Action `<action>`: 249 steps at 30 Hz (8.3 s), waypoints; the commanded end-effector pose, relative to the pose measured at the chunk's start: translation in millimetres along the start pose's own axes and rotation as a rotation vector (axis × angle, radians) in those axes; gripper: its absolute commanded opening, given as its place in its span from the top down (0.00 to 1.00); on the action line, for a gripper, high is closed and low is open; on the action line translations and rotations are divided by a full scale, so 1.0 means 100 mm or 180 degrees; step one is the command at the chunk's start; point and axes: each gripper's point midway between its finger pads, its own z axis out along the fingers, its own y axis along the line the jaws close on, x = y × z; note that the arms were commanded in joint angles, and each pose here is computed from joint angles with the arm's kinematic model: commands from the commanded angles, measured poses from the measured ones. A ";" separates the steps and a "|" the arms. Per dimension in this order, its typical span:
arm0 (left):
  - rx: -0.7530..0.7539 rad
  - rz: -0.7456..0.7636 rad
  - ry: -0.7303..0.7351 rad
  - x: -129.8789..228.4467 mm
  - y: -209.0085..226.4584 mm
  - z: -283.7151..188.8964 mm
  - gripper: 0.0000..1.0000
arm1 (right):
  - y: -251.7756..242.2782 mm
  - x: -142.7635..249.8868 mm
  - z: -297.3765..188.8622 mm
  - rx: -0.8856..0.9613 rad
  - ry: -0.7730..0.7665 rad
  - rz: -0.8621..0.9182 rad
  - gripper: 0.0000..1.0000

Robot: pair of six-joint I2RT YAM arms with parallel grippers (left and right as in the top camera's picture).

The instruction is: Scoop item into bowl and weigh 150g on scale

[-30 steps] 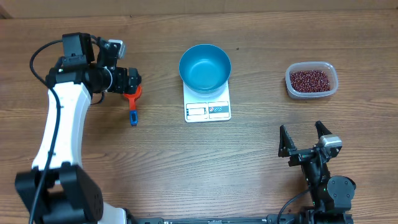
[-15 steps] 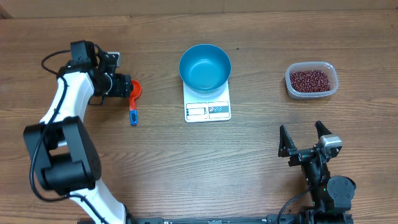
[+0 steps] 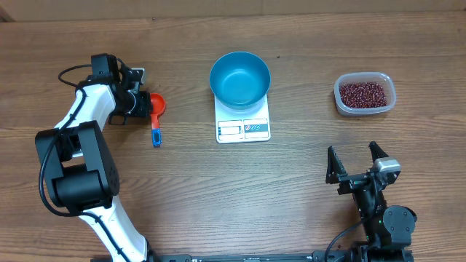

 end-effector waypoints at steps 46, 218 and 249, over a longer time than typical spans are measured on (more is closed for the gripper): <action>0.1270 -0.1724 -0.0482 -0.07 -2.19 -2.20 0.96 | 0.01 0.02 0.00 -0.0010 -0.0013 0.0019 0.00; 0.1342 -0.3409 0.0674 0.30 -3.40 -1.60 0.96 | 1.59 -0.72 0.78 -0.1535 0.2179 0.2346 0.93; 0.1400 -0.1396 -0.0184 -0.16 -2.39 -1.66 0.91 | 1.16 -0.50 0.75 -0.1183 0.2350 0.2263 0.96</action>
